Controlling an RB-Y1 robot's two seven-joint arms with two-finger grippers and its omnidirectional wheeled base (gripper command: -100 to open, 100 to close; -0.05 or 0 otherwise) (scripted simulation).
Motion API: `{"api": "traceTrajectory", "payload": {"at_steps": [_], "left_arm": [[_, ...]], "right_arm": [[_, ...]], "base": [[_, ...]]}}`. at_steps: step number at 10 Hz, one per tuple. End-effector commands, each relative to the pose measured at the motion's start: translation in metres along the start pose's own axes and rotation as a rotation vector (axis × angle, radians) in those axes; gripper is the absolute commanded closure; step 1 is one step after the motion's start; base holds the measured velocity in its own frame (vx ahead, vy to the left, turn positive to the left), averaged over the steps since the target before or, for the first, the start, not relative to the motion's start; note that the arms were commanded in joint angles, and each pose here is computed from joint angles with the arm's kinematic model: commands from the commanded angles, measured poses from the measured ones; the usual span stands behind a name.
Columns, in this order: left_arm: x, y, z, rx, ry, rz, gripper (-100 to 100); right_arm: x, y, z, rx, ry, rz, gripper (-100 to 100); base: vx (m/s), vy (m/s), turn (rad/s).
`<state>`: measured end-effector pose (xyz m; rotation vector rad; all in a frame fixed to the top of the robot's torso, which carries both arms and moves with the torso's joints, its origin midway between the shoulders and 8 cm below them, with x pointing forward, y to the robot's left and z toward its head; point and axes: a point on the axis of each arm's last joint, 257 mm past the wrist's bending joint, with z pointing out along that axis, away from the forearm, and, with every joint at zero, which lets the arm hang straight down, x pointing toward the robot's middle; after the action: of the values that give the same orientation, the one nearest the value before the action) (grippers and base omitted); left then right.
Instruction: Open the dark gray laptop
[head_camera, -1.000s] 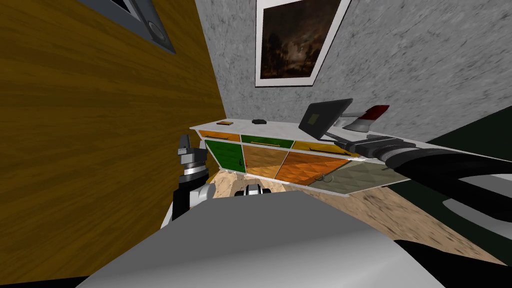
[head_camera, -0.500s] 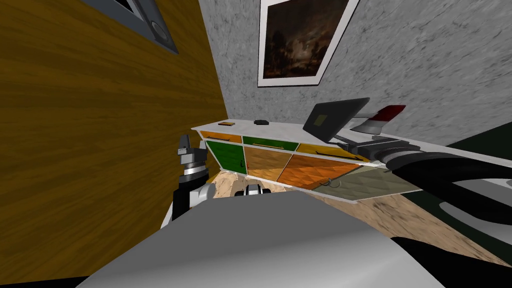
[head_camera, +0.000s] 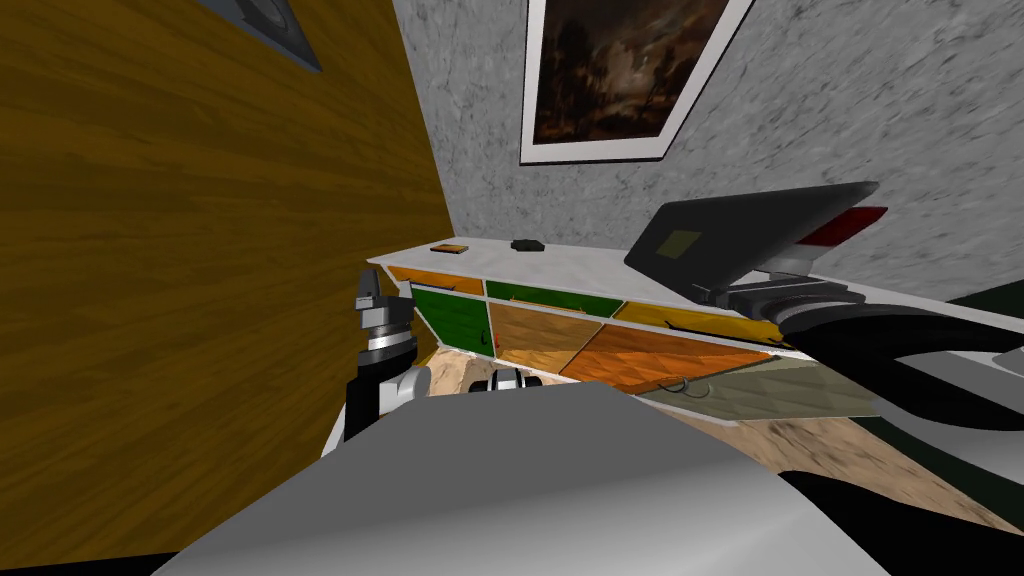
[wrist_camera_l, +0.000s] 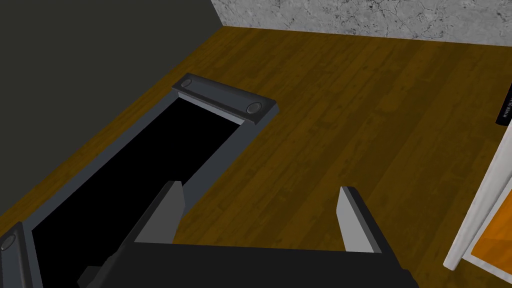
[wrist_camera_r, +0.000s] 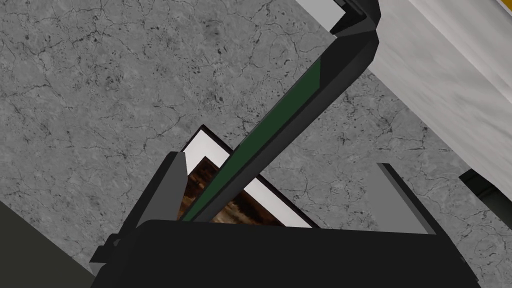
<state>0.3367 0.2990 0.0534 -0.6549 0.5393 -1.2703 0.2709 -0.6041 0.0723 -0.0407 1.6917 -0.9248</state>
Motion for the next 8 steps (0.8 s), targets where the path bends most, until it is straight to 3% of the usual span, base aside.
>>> {"api": "traceTrajectory", "payload": {"at_steps": [1,6,7,8], "left_arm": [[0.000,0.000,0.000,0.000,0.000,0.000,0],[0.000,0.000,0.000,0.000,0.000,0.000,0],[0.000,0.000,0.000,0.000,0.000,0.000,0],[0.000,0.000,0.000,0.000,0.000,0.000,0]], "right_arm": [[0.007,-0.011,0.005,0.032,0.023,0.002,-100],[0.033,-0.054,0.023,0.150,0.109,0.008,-100],[0.029,-0.049,0.023,0.130,0.095,0.007,-100],[0.027,-0.044,0.019,0.120,0.088,0.006,100]], "base": [[-0.036,-0.002,0.299],[-0.131,-0.006,0.291],[-0.062,0.004,0.073],[0.037,-0.006,-0.262]]}}
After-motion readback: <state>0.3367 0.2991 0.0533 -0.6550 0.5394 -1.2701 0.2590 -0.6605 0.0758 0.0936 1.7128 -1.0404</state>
